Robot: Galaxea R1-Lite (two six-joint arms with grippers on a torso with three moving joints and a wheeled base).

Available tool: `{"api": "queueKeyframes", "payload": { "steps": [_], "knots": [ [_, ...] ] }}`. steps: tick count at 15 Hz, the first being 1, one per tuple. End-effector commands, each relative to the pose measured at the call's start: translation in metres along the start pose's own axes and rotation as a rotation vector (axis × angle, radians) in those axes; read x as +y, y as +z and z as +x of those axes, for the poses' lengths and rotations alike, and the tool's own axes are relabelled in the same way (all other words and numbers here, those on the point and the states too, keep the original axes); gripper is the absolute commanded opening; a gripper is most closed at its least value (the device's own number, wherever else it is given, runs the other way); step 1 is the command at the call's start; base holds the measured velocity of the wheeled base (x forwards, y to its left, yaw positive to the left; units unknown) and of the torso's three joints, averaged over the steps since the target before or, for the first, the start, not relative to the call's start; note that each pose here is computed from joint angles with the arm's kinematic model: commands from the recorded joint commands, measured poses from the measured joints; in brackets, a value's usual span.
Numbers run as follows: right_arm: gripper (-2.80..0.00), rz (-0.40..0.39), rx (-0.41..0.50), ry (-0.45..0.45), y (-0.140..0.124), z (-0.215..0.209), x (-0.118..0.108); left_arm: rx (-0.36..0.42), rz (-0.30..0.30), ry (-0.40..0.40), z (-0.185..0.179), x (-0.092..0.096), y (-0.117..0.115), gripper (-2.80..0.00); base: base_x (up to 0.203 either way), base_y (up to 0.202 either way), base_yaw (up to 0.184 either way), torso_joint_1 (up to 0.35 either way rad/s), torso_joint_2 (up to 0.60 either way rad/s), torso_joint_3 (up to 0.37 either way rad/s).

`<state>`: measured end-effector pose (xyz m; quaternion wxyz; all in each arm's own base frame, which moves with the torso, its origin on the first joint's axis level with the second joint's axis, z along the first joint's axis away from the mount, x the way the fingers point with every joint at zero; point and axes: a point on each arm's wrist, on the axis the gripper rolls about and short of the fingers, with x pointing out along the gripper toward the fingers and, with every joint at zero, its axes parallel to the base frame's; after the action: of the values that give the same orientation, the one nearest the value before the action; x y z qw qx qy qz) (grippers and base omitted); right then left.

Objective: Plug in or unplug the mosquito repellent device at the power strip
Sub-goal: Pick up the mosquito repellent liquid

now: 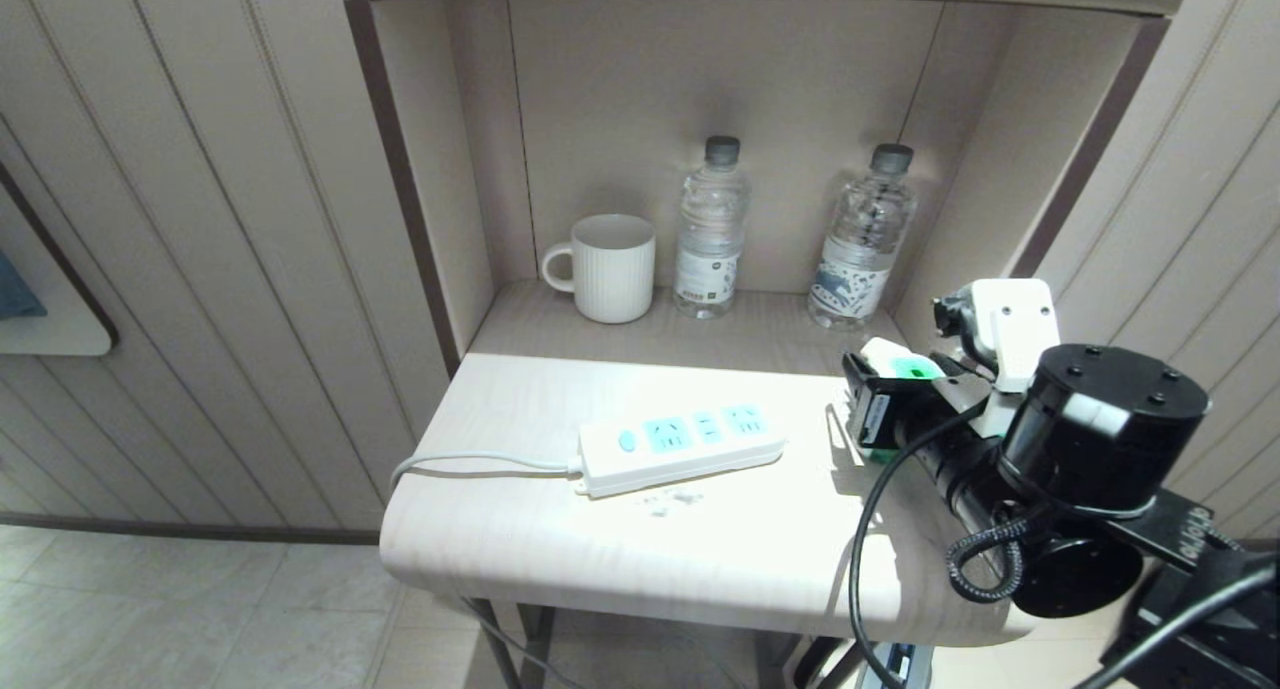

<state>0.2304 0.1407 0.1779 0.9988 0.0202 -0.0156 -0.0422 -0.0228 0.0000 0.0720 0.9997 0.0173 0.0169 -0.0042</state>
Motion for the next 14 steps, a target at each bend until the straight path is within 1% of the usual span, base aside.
{"api": "queueKeyframes", "payload": {
  "steps": [1, 8, 10, 11, 12, 13, 14],
  "knots": [
    [-2.8, -0.008, 0.006, -0.003, -0.003, 0.001, 0.0, 0.0, 0.001, 0.0, 0.0, 0.0, 0.0, -2.8, 0.0, 0.0, 0.0, 0.0, 0.0, 0.0],
    [-2.8, -0.01, 0.005, -0.003, -0.003, 0.001, 0.001, 0.0, 0.001, 0.0, 0.0, 0.0, 0.0, -2.8, 0.0, 0.0, 0.0, 0.0, 0.0, 0.0],
    [-2.8, 0.004, -0.025, -0.003, 0.008, 0.001, 0.001, 0.0, 0.001, 0.0, 0.0, 0.0, 0.0, -2.8, 0.0, 0.0, 0.0, 0.0, 0.0, 0.0],
    [-2.8, 0.004, -0.049, -0.004, 0.018, 0.002, 0.002, 0.0, 0.001, 0.0, 0.0, 0.0, 0.0, -2.8, 0.0, 0.0, 0.0, 0.0, 0.0, 0.0],
    [-2.8, -0.014, -0.058, -0.003, 0.03, -0.003, 0.0, 0.0, 0.001, 0.0, 0.0, 0.0, 0.0, -2.8, 0.0, 0.0, 0.0, 0.0, 0.0, 0.0],
    [-2.8, -0.039, -0.053, -0.001, 0.036, -0.006, 0.0, 0.0, 0.001, 0.0, 0.0, 0.0, 0.0, -2.8, 0.0, 0.0, 0.0, 0.0, 0.0, 0.0],
    [-2.8, -0.04, -0.052, 0.004, 0.038, -0.007, 0.001, 0.0, 0.001, 0.0, 0.0, 0.0, 0.0, -2.8, 0.0, 0.0, 0.0, 0.0, 0.0, 0.0]
  ]
}}
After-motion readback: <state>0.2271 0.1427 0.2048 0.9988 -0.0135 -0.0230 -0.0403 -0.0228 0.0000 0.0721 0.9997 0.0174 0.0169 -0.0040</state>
